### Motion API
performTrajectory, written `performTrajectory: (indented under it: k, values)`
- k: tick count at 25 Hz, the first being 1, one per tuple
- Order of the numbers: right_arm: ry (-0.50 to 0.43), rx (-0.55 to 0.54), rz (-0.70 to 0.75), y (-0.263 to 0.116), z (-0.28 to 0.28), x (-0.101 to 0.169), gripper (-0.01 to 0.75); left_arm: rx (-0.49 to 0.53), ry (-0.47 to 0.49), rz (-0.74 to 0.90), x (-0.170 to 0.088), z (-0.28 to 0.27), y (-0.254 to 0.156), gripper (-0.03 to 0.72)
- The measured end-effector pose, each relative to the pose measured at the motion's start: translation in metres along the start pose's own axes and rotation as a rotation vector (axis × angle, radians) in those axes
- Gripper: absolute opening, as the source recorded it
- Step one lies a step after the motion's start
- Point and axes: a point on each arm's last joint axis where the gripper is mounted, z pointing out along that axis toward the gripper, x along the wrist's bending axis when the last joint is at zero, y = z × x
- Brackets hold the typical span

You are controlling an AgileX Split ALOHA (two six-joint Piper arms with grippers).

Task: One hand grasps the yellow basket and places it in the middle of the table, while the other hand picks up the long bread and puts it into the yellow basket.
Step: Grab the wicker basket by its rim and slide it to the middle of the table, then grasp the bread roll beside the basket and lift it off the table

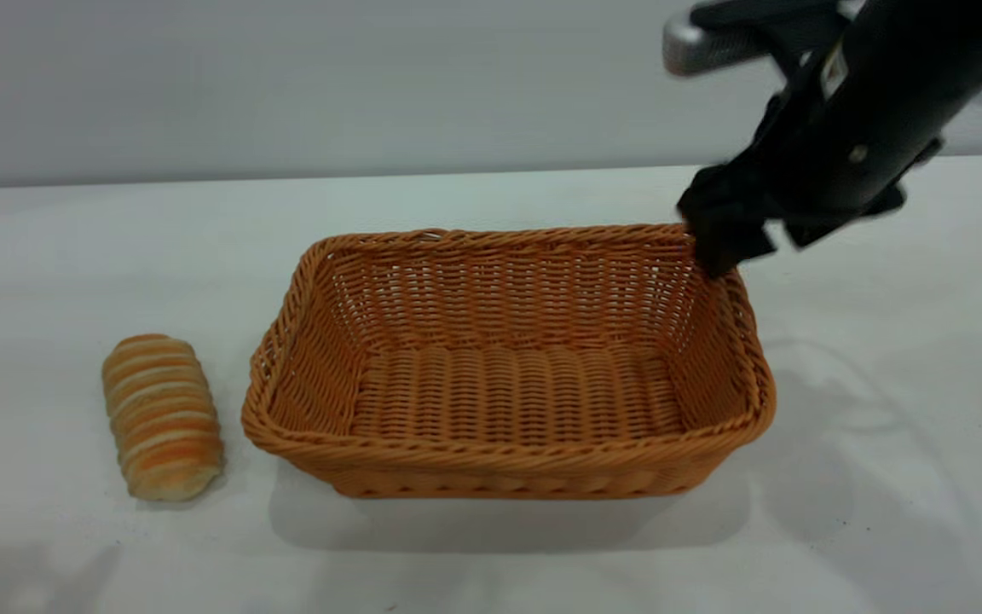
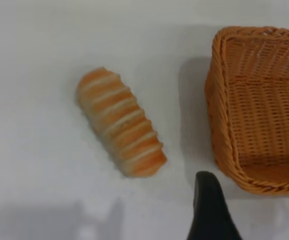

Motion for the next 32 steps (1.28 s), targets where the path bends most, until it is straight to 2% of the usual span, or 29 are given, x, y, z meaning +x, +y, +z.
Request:
performTrajectory:
  k: [12,17,24,32]
  values:
    - [-0.059,-0.005,-0.004,0.014,-0.089,-0.007,0.572,0.19,0.04,-0.126,0.003,0.08,0.031,0.513]
    - [-0.025,-0.08,-0.053,0.018,-0.128,0.012,0.572,0.306,0.056,-0.162,0.008,0.118,0.029,0.513]
    - [0.037,-0.126,-0.146,0.009,-0.176,0.041,0.572,0.432,0.093,-0.193,0.019,0.165,0.012,0.513]
    - [0.128,-0.187,-0.231,-0.004,-0.22,0.067,0.571,0.5,0.129,-0.229,0.031,0.212,-0.005,0.513]
